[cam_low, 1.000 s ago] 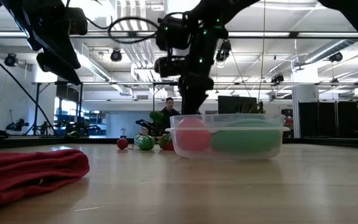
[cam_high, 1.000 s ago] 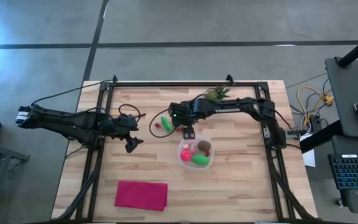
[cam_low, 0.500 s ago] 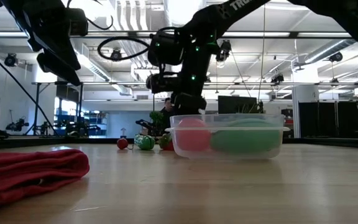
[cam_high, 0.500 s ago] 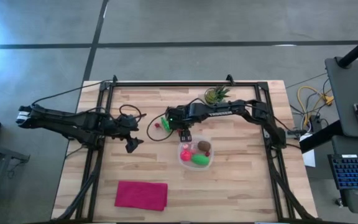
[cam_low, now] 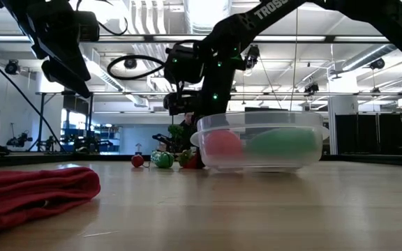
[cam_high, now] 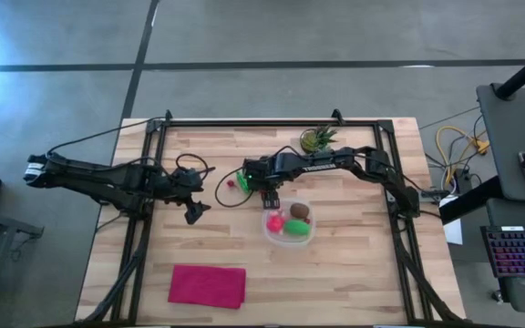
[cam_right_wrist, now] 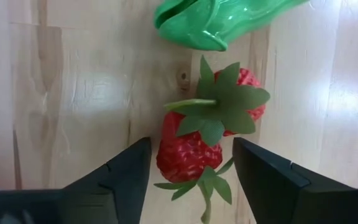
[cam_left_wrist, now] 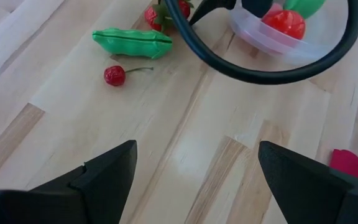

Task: Pick and placing Produce into tupperware
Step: Put the right strawberry into the transparent container

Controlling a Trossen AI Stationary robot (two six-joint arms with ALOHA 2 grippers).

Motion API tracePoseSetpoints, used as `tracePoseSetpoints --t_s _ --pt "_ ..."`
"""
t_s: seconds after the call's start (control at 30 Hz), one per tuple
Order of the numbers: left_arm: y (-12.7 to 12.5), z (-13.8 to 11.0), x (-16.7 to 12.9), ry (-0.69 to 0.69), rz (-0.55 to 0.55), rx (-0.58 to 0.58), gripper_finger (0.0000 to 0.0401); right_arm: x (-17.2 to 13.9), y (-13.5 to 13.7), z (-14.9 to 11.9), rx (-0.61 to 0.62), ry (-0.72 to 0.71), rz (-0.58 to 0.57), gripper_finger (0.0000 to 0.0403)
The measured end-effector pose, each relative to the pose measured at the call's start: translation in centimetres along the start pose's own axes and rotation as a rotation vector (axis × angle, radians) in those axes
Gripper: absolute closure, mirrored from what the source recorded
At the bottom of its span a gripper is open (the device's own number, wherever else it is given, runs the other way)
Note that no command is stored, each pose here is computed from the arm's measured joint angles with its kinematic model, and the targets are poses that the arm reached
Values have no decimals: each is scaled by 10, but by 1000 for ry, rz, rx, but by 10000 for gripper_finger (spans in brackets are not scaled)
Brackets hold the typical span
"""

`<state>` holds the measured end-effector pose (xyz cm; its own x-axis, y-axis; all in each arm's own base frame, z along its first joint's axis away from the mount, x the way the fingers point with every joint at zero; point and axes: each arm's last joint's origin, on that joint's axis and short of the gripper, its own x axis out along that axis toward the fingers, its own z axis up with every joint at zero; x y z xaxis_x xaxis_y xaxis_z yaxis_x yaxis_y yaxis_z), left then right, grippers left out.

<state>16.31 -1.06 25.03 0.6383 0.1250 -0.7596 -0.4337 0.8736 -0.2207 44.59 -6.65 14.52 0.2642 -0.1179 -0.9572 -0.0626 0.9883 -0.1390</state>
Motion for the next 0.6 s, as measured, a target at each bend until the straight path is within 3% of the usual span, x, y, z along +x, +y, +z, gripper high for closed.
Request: tracePoseSetpoints --t_s 0.6 --pt "0 0 0 0 0 0 79 -23 -4 11 40 7 1 263"
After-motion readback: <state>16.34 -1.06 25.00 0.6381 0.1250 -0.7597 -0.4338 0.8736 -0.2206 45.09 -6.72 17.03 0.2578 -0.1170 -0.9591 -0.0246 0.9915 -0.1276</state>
